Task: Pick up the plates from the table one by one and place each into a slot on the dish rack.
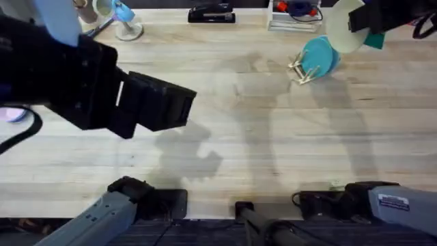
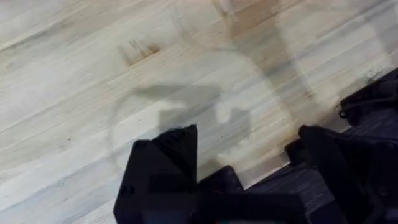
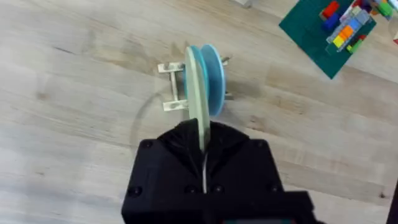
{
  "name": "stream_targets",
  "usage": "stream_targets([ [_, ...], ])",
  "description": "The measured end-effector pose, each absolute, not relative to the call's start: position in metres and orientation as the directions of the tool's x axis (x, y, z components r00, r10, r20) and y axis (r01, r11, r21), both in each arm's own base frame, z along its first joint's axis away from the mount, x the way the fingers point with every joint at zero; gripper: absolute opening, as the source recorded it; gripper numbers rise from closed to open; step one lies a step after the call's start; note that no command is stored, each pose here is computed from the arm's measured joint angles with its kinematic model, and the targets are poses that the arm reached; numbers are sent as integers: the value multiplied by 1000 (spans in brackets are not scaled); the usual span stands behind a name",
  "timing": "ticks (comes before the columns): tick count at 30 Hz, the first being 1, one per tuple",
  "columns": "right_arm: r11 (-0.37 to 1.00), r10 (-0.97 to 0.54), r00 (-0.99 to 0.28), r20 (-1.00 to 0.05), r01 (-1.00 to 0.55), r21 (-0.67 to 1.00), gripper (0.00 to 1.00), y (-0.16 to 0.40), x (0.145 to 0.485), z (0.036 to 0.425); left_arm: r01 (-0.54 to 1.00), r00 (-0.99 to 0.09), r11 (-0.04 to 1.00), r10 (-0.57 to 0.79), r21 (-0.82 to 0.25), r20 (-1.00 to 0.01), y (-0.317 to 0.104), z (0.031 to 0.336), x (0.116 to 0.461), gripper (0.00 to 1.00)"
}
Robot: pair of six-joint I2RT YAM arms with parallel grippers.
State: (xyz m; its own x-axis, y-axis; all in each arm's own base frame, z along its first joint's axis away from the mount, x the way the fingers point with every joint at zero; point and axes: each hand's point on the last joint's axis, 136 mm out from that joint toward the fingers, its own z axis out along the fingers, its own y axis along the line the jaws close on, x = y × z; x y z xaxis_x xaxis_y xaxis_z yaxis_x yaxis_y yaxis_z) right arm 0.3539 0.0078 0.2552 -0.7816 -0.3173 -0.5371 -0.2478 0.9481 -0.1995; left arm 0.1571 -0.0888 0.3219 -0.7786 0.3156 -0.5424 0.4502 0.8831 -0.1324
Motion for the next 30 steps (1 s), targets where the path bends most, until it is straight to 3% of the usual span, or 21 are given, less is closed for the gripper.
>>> stream_targets([
  [30, 953, -303, -800, -518, -259, -158, 29, 9, 364, 240, 450, -778, 883, 316, -132, -543, -89, 322, 157, 995],
])
